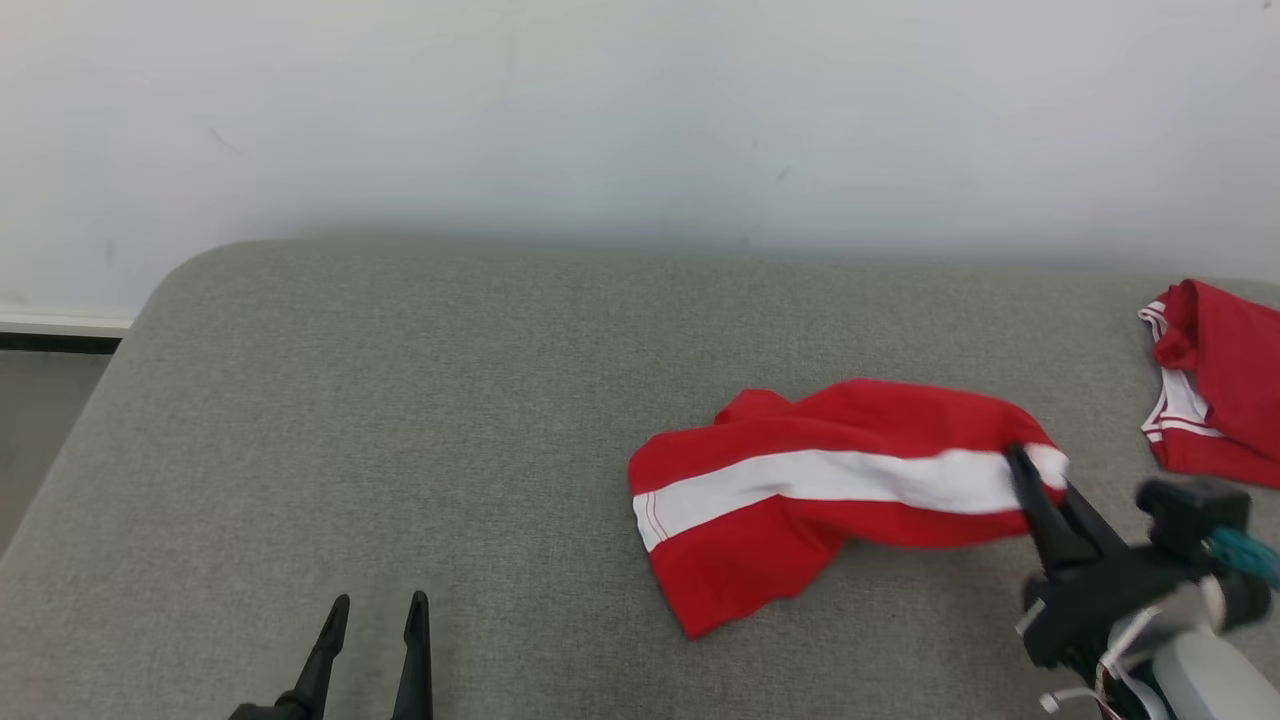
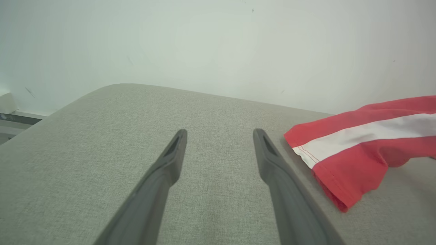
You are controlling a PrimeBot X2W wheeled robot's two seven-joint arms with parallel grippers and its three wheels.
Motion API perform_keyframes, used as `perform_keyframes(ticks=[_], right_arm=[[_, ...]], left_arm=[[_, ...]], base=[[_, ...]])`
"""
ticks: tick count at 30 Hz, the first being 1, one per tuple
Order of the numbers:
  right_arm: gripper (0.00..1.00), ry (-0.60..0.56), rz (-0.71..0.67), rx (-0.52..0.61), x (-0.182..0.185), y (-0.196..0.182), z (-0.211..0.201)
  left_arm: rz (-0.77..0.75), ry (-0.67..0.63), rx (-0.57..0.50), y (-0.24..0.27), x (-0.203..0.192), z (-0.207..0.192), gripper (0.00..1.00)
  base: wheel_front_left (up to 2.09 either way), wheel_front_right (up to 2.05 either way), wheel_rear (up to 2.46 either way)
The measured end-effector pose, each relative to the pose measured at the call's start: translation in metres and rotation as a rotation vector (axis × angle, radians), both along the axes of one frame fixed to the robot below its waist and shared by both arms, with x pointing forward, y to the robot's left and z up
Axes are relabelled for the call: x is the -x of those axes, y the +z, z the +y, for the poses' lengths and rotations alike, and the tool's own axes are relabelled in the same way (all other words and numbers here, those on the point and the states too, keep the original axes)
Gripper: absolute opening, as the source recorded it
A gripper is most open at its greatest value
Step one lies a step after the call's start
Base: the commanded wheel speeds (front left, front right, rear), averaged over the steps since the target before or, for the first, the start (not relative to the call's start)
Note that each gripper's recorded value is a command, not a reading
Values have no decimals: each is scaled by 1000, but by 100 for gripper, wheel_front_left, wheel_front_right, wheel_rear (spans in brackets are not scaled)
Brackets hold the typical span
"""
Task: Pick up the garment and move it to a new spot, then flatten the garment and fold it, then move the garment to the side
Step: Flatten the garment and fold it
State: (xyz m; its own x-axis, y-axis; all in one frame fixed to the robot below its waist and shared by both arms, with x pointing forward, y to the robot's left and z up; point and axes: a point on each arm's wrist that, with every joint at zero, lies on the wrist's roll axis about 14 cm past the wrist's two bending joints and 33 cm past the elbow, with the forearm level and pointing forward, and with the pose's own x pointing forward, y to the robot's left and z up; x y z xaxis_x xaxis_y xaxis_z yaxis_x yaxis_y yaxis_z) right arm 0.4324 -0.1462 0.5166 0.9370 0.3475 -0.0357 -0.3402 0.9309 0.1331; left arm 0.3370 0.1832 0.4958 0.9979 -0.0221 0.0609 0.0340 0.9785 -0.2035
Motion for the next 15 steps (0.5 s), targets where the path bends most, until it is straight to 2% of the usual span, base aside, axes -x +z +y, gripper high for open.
perform_keyframes(ticks=[4, 8, 9, 10, 11, 12, 15], right_arm=[[0, -92, 66, -2, 17, -29, -34], [0, -142, 116, -22, 29, -48, -46], [5, -149, 123, -26, 32, -52, -47], [28, -157, 129, -31, 33, -55, -48], [74, -166, 133, -32, 34, -58, -49], [100, -172, 137, -28, 36, -60, -50], [100, -196, 125, -34, 37, -60, -54]], left_arm=[[10, -26, 3, -3, -6, -8, 100], [12, -39, 2, -4, -11, -12, 100], [13, -43, 2, -4, -12, -13, 100], [14, -45, 2, -4, -12, -13, 100], [14, -47, 1, -4, -13, -14, 100], [14, -50, 1, -4, -13, -15, 100], [10, -55, -1, -3, -13, -16, 100]], base=[[0, 0, 0], [0, 0, 0], [0, 0, 0], [0, 0, 0], [0, 0, 0], [0, 0, 0], [0, 0, 0]])
